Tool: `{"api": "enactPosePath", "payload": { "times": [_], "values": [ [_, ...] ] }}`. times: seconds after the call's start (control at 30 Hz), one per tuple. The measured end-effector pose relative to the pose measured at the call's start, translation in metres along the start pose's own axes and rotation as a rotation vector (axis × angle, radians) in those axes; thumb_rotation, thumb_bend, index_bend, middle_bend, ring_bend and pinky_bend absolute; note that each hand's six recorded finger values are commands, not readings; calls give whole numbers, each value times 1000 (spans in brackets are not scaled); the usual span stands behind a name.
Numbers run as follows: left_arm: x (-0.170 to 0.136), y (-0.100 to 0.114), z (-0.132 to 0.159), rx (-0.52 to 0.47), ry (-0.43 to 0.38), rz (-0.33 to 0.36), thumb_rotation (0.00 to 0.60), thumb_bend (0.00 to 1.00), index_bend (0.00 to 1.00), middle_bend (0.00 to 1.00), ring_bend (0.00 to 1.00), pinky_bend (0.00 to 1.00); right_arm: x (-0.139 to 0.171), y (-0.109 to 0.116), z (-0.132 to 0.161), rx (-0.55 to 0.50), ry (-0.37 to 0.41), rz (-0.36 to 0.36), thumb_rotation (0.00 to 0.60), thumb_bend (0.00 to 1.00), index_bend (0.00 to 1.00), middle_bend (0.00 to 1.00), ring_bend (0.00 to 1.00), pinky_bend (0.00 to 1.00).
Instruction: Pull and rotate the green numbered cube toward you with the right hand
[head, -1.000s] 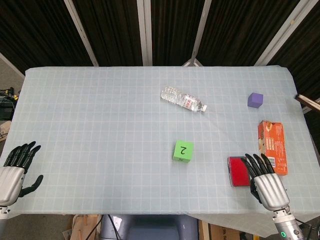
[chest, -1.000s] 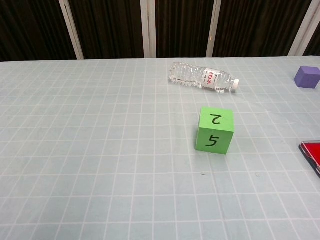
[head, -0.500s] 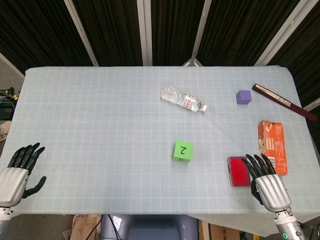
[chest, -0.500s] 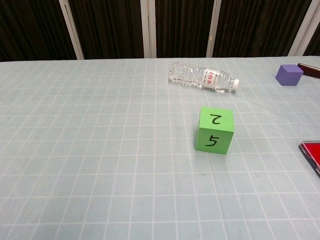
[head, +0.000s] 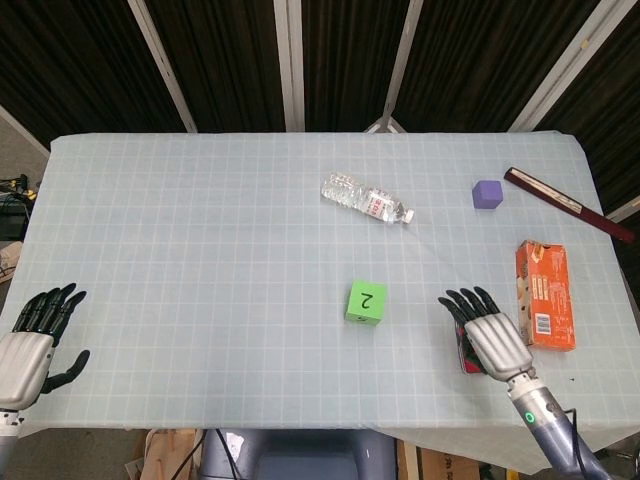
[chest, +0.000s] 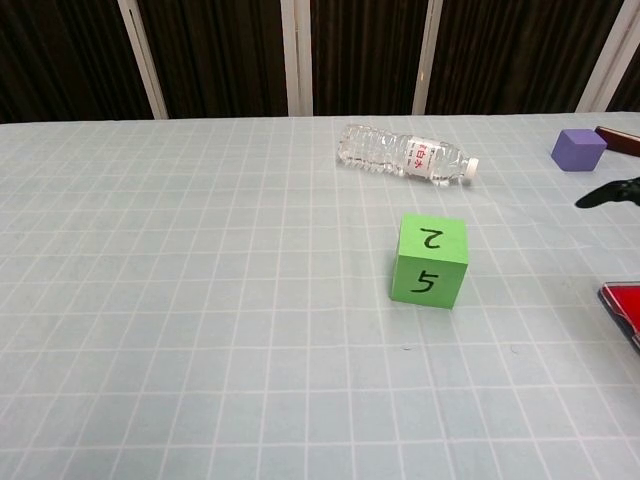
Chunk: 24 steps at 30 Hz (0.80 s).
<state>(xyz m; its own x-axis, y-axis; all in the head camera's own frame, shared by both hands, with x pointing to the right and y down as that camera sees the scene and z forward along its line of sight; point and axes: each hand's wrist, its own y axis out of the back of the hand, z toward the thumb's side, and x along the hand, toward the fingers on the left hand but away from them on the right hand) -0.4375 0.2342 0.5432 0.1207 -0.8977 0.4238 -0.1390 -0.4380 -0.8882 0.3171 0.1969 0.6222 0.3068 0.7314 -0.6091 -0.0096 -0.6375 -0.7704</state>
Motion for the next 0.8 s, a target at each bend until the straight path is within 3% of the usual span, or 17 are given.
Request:
{"api": "enactPosePath", "payload": {
  "times": [0.43,0.8],
  "values": [
    [4,0,-4,-9,15,-8,600,438,77,0,0,41,-89,5,38,-9,-34,182,600,900,115,105,65,0],
    [6,5,-10,-29,26,-1,600,438,76,0,0,41,-131,13,85,-19,-32,255,600,901,132,105,65,0]
  ]
}}
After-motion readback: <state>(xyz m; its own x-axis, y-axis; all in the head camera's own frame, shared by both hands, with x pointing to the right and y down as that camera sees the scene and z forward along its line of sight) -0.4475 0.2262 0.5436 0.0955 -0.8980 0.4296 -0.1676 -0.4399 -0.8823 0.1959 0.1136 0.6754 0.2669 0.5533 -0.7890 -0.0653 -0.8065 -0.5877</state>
